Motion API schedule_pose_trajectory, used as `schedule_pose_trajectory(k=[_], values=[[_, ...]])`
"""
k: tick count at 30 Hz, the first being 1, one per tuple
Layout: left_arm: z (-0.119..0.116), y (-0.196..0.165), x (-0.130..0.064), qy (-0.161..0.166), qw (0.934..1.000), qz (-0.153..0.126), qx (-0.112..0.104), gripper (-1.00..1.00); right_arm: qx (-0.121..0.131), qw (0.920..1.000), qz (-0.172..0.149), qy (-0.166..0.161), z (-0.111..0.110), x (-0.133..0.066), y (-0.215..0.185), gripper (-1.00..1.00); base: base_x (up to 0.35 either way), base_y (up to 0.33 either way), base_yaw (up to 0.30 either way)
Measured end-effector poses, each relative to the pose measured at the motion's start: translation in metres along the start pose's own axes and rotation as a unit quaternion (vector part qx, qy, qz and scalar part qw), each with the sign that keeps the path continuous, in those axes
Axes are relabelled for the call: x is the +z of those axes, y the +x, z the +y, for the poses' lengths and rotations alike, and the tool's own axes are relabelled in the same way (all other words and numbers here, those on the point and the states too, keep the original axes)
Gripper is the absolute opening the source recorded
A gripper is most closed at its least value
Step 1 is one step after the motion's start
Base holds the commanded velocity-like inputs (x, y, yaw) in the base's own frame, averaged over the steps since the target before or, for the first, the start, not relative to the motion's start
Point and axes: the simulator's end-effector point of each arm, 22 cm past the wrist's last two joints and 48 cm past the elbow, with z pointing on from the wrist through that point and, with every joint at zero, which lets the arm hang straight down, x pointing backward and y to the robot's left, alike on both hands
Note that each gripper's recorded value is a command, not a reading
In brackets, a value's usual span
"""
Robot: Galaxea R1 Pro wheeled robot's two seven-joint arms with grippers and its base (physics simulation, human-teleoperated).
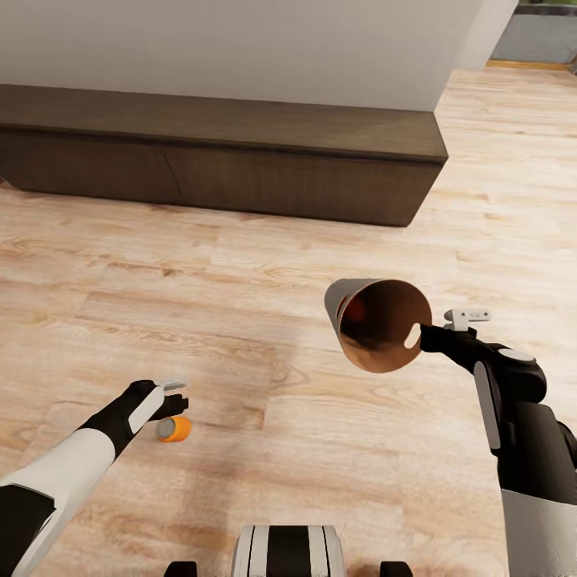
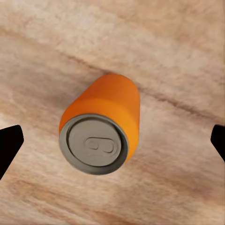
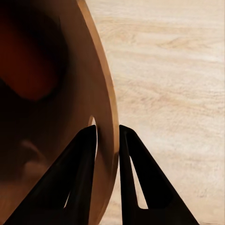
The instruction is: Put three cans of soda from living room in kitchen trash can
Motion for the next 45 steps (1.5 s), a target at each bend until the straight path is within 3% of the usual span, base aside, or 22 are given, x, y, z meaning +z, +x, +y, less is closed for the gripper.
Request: schedule_pose_trajectory(k=[4, 15, 25, 44, 45], values=[[-0.001, 0.005, 0.012, 0.0, 1.0, 0.003, 0.0, 1.0, 0.001, 1.0, 0.007, 0.0, 0.001, 0.008, 0.008, -1.0, 0.0, 0.0, 0.0], [-0.001, 0.012, 0.02, -0.003, 0.9999, 0.011, 0.002, 1.0, 0.002, 0.9998, 0.018, 0.0, 0.001, 0.014, 0.017, -1.0, 0.0, 0.0, 0.0], [-0.001, 0.024, 0.049, -0.006, 0.9998, 0.018, 0.003, 1.0, 0.002, 0.9997, 0.026, 0.0, 0.001, 0.033, 0.045, -1.0, 0.0, 0.0, 0.0], [0.001, 0.03, 0.06, -0.012, 0.9998, 0.019, 0.002, 1.0, 0.001, 0.9993, 0.037, -0.001, 0.002, 0.041, 0.058, -1.0, 0.0, 0.0, 0.0], [0.001, 0.03, 0.06, -0.012, 0.9998, 0.019, 0.002, -1.0, 0.001, 0.9993, 0.037, -0.001, 0.002, 0.041, 0.057, -1.0, 0.0, 0.0, 0.0]])
